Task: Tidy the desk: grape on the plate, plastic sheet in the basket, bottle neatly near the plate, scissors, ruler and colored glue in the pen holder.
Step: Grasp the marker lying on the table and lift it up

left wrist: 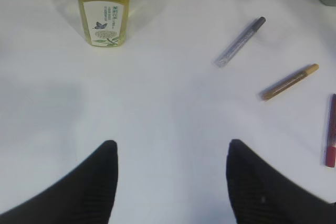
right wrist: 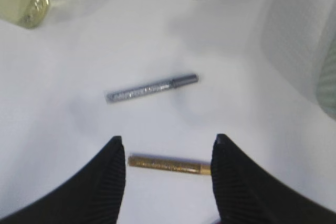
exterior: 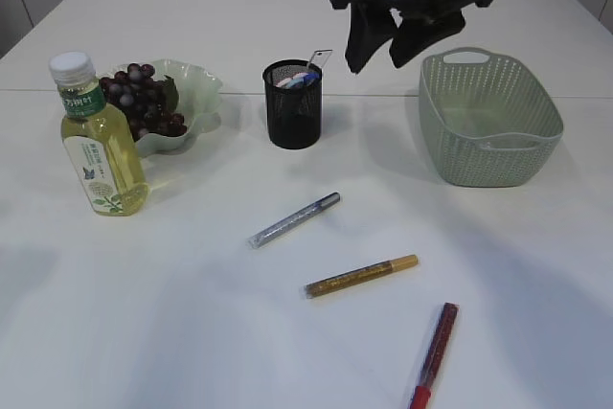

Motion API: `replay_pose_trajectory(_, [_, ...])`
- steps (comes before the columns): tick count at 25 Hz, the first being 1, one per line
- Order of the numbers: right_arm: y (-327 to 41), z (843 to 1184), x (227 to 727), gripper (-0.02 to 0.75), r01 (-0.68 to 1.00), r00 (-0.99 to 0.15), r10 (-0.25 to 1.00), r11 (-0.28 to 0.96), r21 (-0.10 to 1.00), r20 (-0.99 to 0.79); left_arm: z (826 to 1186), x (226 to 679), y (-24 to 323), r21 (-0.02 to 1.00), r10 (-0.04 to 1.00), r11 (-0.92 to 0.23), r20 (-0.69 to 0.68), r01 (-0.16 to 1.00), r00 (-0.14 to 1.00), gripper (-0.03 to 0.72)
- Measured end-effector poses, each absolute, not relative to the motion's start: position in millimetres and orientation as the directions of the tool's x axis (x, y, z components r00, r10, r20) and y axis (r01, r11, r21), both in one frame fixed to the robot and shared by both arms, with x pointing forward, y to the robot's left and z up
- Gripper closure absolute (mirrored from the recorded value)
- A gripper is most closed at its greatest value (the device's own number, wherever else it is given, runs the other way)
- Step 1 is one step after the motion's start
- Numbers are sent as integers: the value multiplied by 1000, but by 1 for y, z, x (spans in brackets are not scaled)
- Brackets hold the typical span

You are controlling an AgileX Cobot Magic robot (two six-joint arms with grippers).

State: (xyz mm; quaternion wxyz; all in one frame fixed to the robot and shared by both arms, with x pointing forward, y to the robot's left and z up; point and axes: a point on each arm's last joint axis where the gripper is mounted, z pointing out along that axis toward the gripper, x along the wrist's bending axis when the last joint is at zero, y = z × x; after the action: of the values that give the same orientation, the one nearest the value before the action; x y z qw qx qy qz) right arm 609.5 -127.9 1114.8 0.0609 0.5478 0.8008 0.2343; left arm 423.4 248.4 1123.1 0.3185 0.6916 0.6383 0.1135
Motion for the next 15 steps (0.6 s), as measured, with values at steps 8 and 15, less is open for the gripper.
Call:
replay_pose_trajectory(8, [-130,1113,604,320,870,-393,906,310,382,160,1121,420,248,578,947,-116,-182,808,266,211])
replay_pose_trajectory(15, [-129,1115,602,320,872,-393,902,305,383,178,1121,417,244,578,919,-196,-174,792,355,237])
